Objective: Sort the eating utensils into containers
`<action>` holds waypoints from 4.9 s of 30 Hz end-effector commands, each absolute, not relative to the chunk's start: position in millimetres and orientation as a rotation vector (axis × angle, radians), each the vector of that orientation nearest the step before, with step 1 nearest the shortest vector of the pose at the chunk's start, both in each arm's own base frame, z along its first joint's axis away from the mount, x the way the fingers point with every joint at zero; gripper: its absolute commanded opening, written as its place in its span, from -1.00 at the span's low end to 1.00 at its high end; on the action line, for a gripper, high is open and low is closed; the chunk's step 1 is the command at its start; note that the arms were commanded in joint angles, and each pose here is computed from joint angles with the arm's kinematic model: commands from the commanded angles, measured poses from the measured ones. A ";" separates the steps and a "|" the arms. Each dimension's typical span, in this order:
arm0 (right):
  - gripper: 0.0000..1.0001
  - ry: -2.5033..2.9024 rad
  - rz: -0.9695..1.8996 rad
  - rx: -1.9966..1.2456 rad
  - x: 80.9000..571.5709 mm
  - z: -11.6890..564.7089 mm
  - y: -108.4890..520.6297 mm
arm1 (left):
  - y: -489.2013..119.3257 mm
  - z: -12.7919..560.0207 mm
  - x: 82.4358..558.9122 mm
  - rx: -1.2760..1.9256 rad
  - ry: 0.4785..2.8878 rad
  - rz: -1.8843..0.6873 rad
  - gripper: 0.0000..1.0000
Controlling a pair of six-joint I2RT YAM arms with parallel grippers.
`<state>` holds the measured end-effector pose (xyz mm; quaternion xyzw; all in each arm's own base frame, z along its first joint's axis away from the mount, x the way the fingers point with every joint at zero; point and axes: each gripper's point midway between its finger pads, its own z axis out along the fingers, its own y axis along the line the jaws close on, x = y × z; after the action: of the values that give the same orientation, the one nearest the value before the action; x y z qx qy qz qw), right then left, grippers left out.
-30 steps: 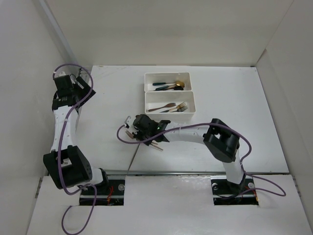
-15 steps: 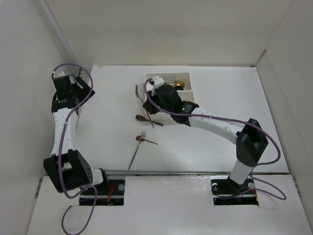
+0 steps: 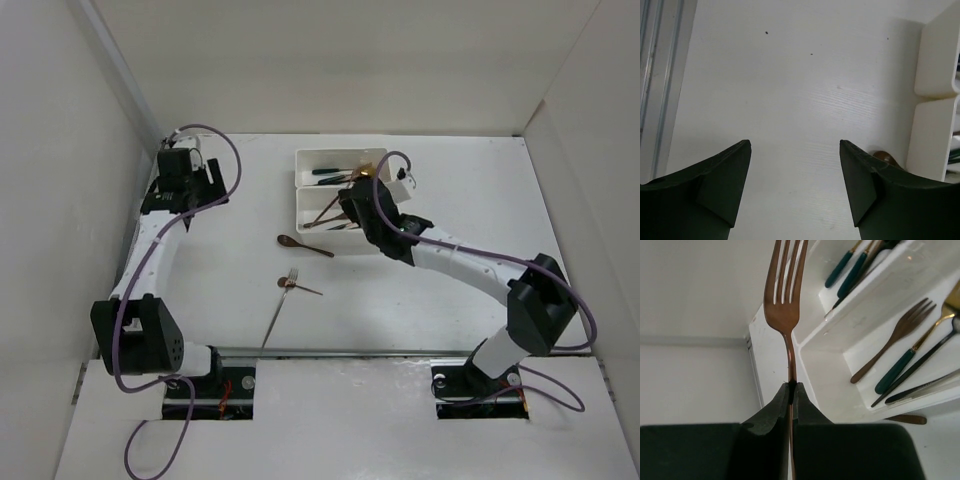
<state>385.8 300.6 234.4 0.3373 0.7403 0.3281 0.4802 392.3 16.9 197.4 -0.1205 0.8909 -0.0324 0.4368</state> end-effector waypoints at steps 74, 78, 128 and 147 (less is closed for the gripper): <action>0.41 1.555 0.580 0.951 437.8 286.5 220.5 | -48.8 141.1 357.3 1.275 1.971 0.944 -1.00; 0.41 1.540 0.574 0.951 451.1 290.4 212.9 | -50.4 159.0 358.2 1.245 1.902 0.912 -1.00; 0.41 1.418 0.278 0.606 448.2 364.2 58.4 | -321.9 219.7 437.2 1.263 1.572 0.078 0.26; 0.41 1.467 0.086 0.568 401.5 340.0 122.0 | -121.5 100.8 367.7 -0.407 2.730 -0.096 0.35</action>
<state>410.5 131.5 326.4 0.2416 0.6788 0.0685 0.6901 404.5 -108.4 115.3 -0.1130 0.9560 -0.0099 0.2707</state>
